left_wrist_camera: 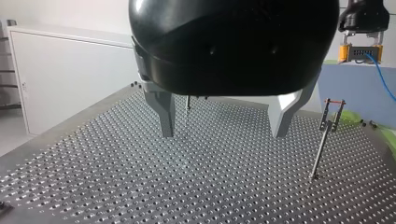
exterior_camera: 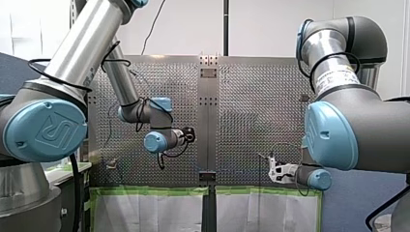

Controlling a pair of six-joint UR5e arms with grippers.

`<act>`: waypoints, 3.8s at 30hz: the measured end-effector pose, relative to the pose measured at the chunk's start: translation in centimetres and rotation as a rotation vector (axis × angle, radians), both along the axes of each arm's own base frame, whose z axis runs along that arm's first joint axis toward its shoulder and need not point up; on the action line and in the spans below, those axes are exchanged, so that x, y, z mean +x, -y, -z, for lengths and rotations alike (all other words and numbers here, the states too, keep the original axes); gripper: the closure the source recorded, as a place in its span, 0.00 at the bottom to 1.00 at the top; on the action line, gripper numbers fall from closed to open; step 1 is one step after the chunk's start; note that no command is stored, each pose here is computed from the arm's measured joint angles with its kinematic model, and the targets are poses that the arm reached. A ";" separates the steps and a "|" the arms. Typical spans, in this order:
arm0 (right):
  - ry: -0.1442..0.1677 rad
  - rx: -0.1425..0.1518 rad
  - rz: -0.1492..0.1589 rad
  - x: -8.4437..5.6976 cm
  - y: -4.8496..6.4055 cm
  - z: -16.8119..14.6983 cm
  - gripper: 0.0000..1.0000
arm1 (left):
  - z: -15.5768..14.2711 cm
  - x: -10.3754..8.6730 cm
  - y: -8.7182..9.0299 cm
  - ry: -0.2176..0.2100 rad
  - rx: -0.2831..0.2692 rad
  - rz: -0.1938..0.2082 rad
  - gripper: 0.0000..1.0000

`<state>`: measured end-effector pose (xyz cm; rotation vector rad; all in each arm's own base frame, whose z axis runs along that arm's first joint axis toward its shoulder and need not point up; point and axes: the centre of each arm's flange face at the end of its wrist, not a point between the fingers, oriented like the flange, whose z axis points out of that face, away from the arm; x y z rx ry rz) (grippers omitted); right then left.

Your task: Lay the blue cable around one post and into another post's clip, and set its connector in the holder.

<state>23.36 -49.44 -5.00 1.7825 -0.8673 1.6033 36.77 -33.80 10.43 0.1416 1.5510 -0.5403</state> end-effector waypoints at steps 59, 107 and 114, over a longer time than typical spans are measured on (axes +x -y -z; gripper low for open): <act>-0.001 -0.004 -0.009 0.5 -0.1 -0.1 1.00 | 13.6 2.8 8.8 -0.093 0.100 -0.025 0.00; -0.001 -0.003 -0.020 1.1 0.1 -0.2 1.00 | 14.2 6.3 11.8 -0.117 0.154 -0.091 0.00; -0.001 -0.003 -0.020 1.1 0.0 -0.2 1.00 | 14.4 5.7 11.8 -0.122 0.183 -0.108 0.00</act>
